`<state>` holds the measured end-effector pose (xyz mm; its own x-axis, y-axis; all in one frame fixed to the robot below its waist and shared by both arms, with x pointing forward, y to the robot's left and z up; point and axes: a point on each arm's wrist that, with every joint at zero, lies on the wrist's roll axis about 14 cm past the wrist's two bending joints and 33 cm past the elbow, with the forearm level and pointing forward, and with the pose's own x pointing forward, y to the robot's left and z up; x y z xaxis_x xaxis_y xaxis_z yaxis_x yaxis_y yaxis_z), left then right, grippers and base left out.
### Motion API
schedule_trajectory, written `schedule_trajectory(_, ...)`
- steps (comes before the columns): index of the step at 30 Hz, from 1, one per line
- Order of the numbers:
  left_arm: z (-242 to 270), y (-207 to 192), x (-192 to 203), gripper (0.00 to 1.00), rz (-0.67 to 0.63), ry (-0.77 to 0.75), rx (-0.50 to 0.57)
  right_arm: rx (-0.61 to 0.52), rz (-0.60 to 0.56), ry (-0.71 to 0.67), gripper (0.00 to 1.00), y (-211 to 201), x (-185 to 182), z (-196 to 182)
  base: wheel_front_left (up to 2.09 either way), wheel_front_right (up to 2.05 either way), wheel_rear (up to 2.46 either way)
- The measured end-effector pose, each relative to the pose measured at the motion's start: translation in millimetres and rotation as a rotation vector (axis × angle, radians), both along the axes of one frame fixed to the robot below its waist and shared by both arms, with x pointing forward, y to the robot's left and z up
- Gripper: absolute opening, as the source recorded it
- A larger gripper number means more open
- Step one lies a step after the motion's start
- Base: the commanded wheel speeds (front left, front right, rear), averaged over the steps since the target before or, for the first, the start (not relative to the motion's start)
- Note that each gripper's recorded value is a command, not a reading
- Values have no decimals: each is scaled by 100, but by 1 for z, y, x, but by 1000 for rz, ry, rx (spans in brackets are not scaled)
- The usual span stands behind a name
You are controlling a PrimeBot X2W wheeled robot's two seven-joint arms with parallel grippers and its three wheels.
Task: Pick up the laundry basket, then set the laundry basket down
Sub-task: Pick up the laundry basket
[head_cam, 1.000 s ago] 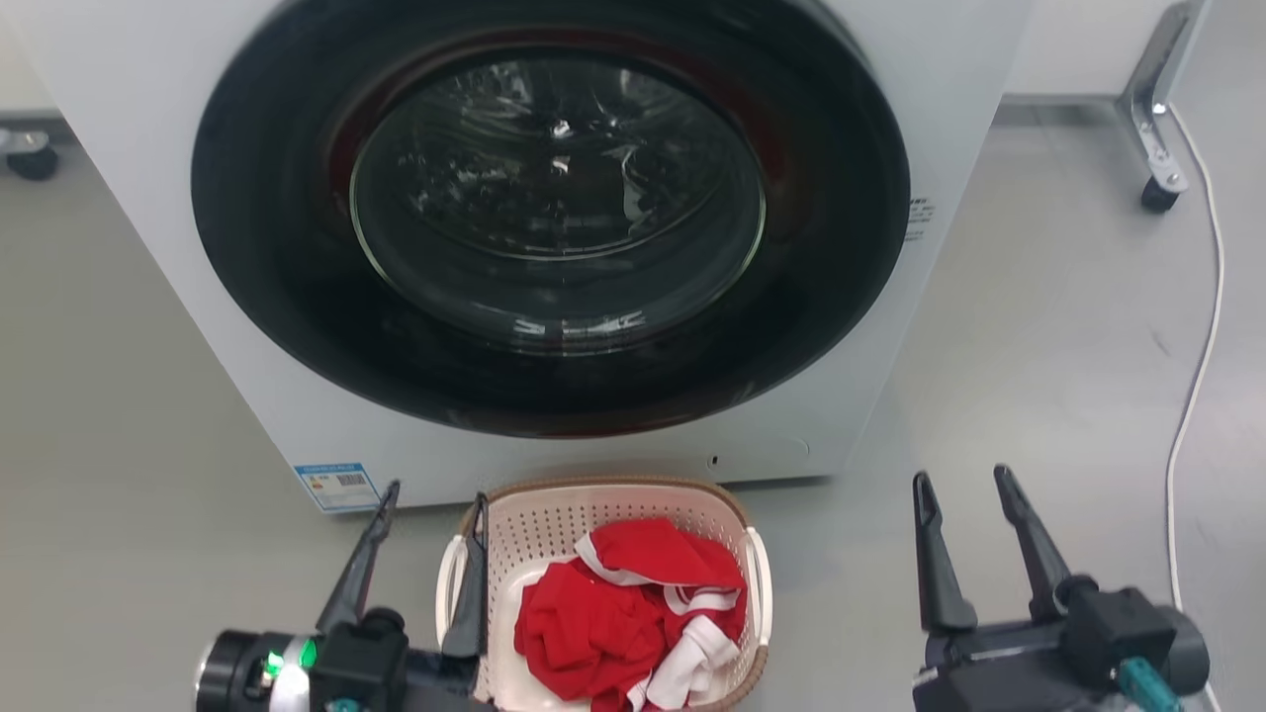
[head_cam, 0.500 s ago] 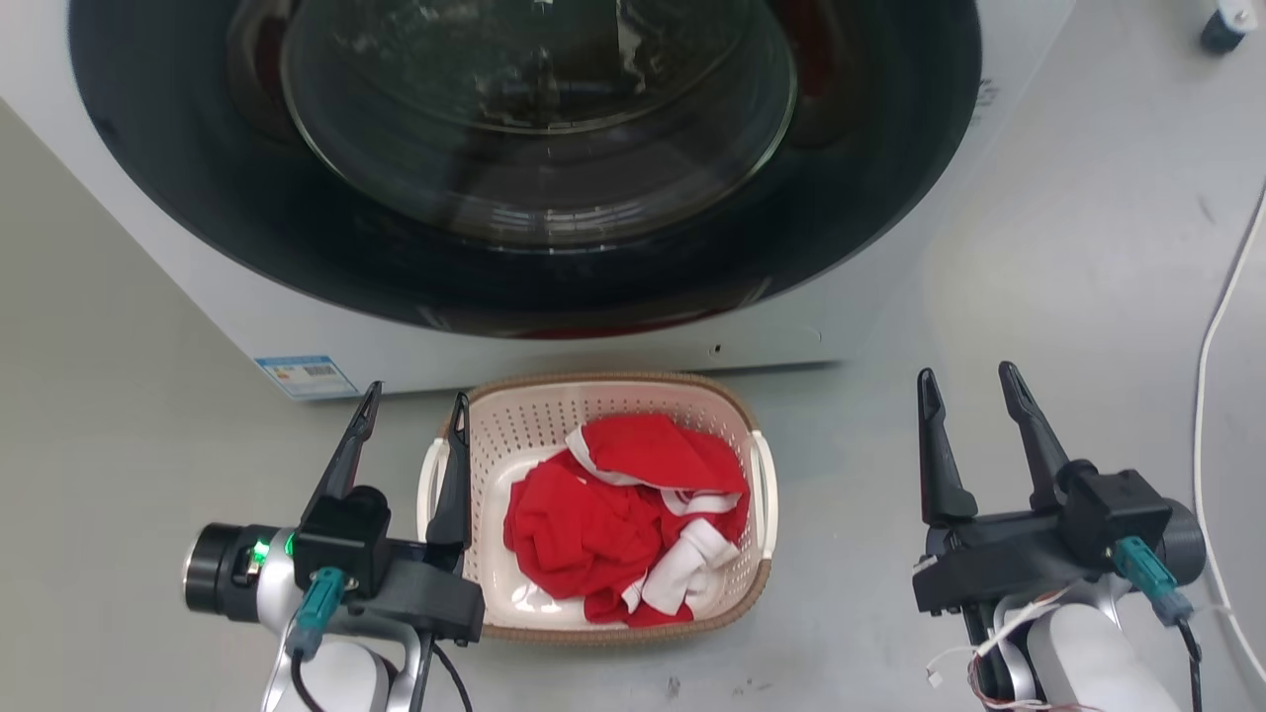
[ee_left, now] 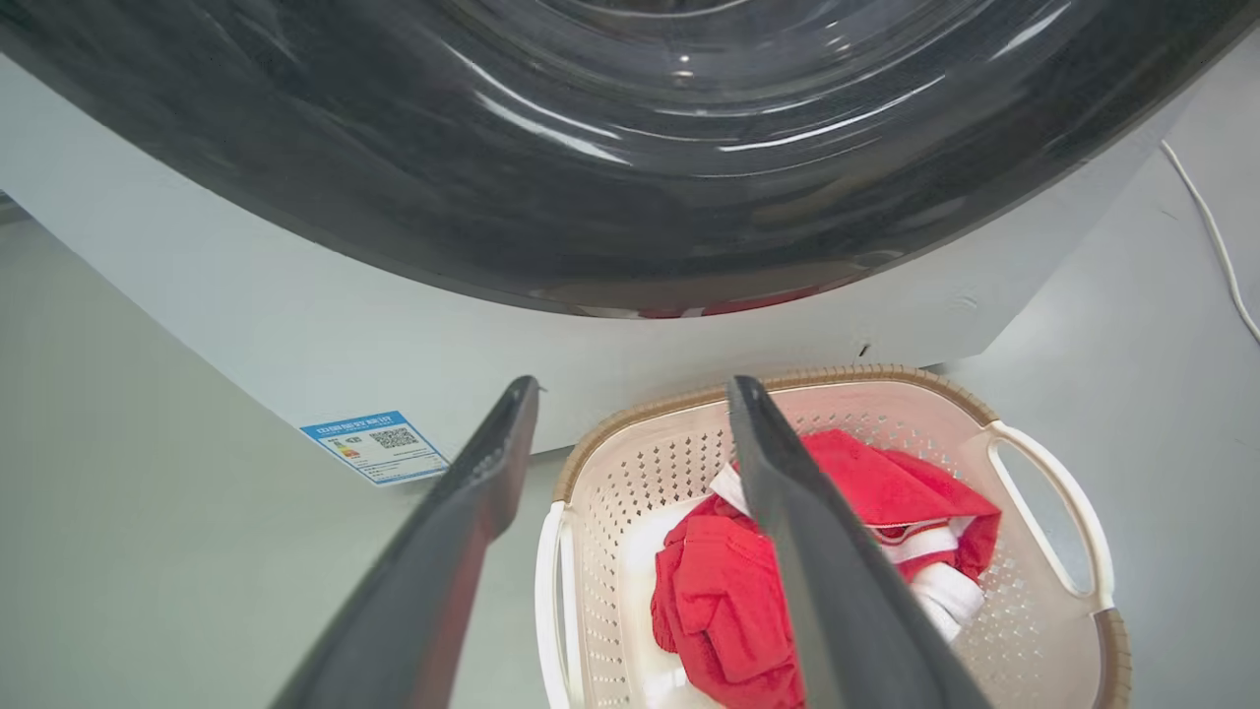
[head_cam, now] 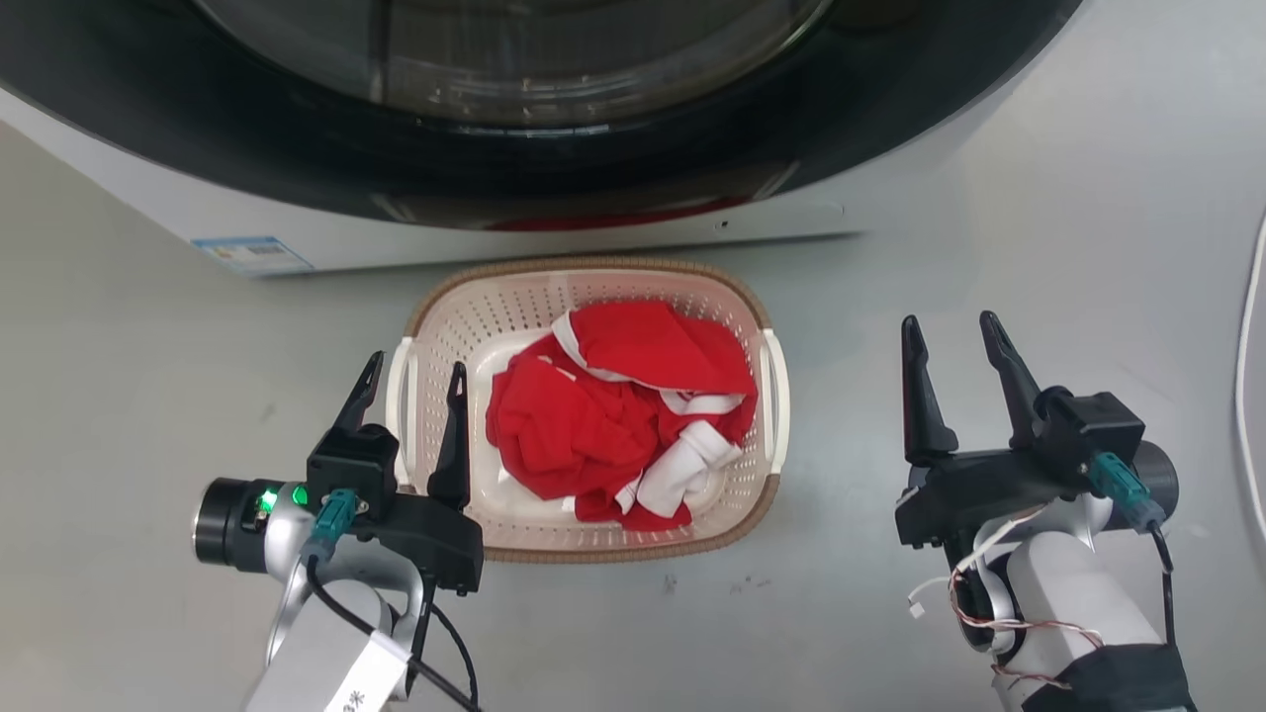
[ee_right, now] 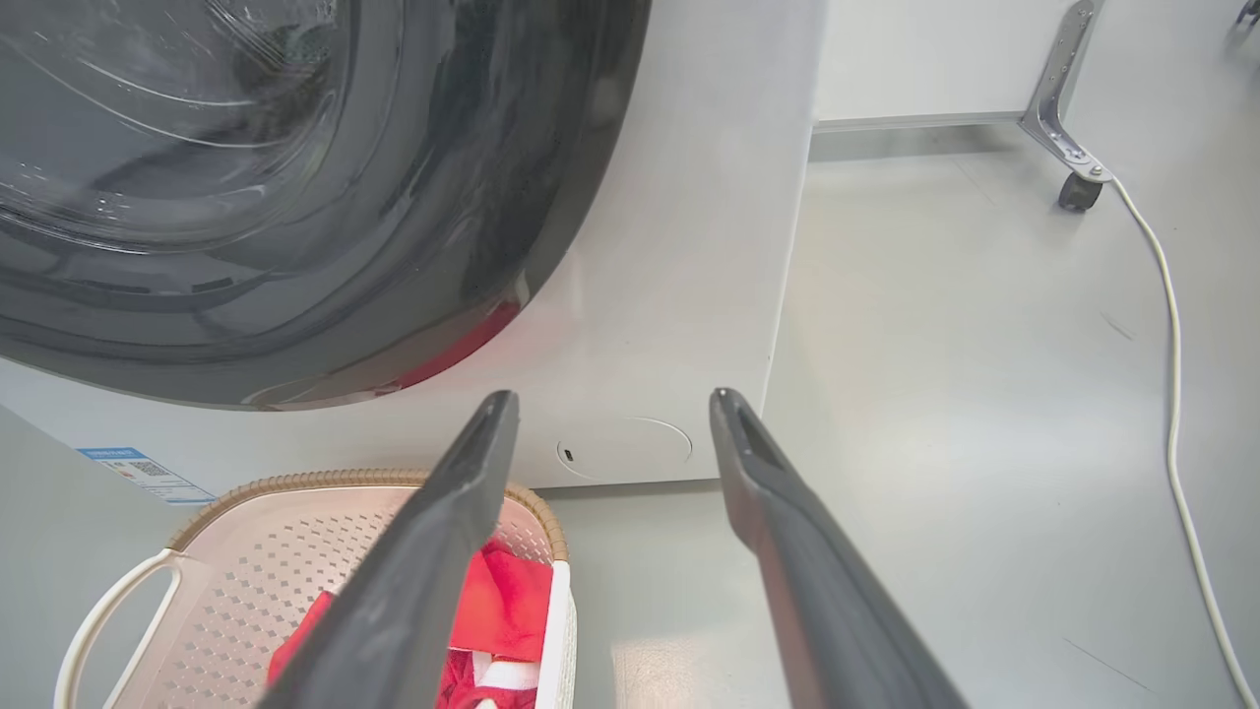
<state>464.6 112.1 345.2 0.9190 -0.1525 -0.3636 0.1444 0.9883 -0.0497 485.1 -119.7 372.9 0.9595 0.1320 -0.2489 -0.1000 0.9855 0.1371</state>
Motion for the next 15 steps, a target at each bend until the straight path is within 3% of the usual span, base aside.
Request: schedule_trajectory(15, -95, 9, 13, 100, 44, 209, 6, 15, 51, 176, 100, 19, 19, -90, 0, 0, 0)
